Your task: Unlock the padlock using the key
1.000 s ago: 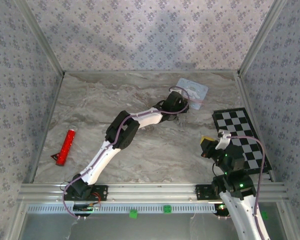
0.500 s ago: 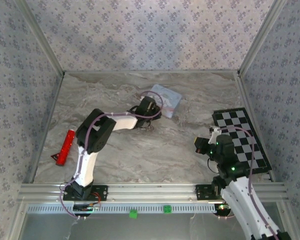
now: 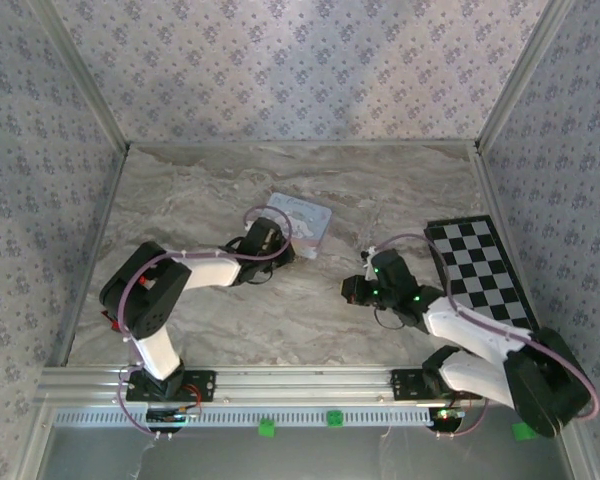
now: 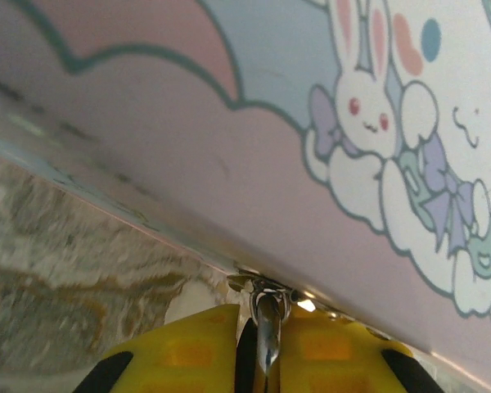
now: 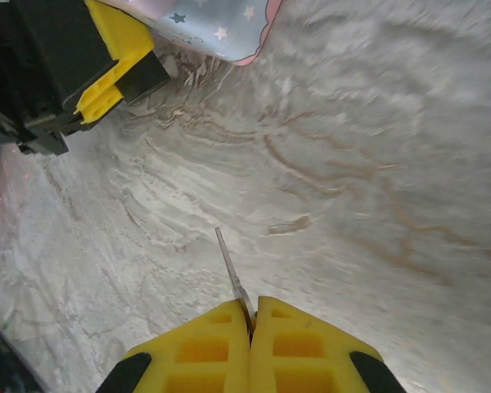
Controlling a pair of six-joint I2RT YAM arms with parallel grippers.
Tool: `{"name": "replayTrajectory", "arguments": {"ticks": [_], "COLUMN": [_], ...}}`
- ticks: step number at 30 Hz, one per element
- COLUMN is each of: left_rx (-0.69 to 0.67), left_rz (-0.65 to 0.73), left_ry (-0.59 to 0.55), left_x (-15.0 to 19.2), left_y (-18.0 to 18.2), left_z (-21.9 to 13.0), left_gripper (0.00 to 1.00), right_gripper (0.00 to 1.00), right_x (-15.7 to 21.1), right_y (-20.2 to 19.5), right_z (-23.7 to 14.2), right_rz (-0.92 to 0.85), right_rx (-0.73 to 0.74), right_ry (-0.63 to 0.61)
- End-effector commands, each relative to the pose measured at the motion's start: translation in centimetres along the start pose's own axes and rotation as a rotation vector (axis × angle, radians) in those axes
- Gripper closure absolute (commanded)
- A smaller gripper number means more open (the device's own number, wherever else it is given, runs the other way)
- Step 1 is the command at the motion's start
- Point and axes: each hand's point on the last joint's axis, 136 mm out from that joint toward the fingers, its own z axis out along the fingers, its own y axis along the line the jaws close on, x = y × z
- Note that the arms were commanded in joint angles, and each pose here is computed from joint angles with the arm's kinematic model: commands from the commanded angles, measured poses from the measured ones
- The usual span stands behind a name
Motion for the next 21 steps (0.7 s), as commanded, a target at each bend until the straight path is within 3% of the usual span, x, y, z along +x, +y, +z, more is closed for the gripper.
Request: {"name": "replayTrajectory", "arguments": {"ticks": [1,6,21], "left_rx": [0.024,0.078,0.200], "left_rz": [-0.086,-0.112,-0.257], "left_ry": [0.047,0.085,0.149], "left_x": [1.3,2.3,3.9], "left_y": [0.0,-0.9,-2.4], "left_z": [-1.0,-1.3,-2.0], "left_gripper": [1.00,1.00,1.00], "right_gripper": [1.00,1.00,1.00], "right_x": [-1.6,-1.1,-1.3], "right_y": [3.0,3.2,4.3], "right_z": [0.8,2.2,5.7], "right_rz": [0.121,0.147,0.353], "right_rx": [-0.105,-0.063,-0.200], "right_ry": [-0.047,-0.056,-0.030]}}
